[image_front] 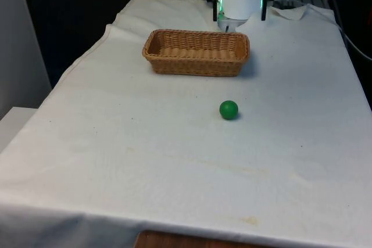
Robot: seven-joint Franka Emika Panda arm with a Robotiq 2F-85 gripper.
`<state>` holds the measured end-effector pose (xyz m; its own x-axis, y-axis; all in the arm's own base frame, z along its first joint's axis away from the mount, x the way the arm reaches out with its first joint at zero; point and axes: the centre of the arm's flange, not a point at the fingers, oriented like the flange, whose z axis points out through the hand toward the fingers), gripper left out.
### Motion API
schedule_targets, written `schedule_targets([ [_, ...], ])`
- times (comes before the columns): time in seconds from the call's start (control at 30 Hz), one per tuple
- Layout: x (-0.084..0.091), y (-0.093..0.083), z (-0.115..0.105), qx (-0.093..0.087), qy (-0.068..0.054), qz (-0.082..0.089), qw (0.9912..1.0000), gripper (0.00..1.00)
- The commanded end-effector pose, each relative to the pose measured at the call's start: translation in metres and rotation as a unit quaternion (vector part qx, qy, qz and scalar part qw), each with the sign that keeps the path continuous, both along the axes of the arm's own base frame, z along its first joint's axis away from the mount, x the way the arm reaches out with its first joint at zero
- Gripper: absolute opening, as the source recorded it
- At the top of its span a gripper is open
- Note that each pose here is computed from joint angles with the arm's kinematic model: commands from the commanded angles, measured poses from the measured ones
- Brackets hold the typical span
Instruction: Pick up the ball and place it into the basket.
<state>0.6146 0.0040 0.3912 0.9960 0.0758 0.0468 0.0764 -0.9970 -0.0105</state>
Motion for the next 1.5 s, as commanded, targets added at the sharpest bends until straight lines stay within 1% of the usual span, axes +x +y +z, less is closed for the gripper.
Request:
schedule_targets([
  [0.0,0.001,0.0,-0.002,0.007,-0.005,0.001,0.99997,1.0],
  [0.1,0.004,0.0,-0.012,0.008,-0.006,0.003,0.99994,1.0],
  [0.13,0.003,0.0,-0.01,0.004,-0.001,0.001,0.99999,1.0],
  [0.17,0.005,0.001,-0.02,0.009,-0.005,0.004,0.99994,1.0],
  [0.3,0.008,0.001,-0.034,0.008,-0.005,0.006,0.99994,1.0],
  [0.4,0.009,0.001,-0.048,0.006,-0.001,0.006,0.99996,1.0],
  [0.43,0.009,0.001,-0.047,0.002,0.002,0.005,0.99998,1.0],
  [0.47,0.01,0.002,-0.052,0.005,0.0,0.007,0.99996,1.0],
  [0.5,0.01,0.001,-0.055,0.005,0.0,0.007,0.99996,1.0],
  [0.7,0.012,0.002,-0.08,0.002,0.006,0.009,0.99994,1.0],
  [0.73,0.012,0.001,-0.077,-0.003,0.009,0.007,0.99993,1.0],
  [0.77,0.012,0.002,-0.084,0.002,0.006,0.009,0.99994,1.0],
  [0.87,0.013,0.002,-0.098,0.003,0.007,0.01,0.99992,1.0],
  [0.97,0.013,0.001,-0.107,0.003,0.008,0.011,0.99991,1.0],
  [1.0,0.013,0.0,-0.105,-0.002,0.012,0.009,0.99988,1.0],
  [1.03,0.013,0.001,-0.111,0.003,0.008,0.011,0.9999,1.0],
  [1.07,0.013,-0.002,-0.118,0.003,0.009,0.011,0.99989,1.0],
  [1.13,0.013,-0.003,-0.121,0.003,0.009,0.011,0.99989,1.0],
  [1.17,0.013,-0.006,-0.128,0.004,0.009,0.011,0.99989,1.0],
  [1.27,0.013,-0.012,-0.138,0.006,0.009,0.01,0.99989,1.0],
  [1.3,0.012,-0.011,-0.137,0.002,0.014,0.009,0.99986,1.0],
  [1.33,0.013,-0.015,-0.144,0.009,0.008,0.01,0.99988,1.0],
  [1.37,0.013,-0.015,-0.144,0.009,0.008,0.01,0.99988,1.0],
  [1.47,0.013,-0.018,-0.157,0.014,0.007,0.009,0.99983,1.0],
])
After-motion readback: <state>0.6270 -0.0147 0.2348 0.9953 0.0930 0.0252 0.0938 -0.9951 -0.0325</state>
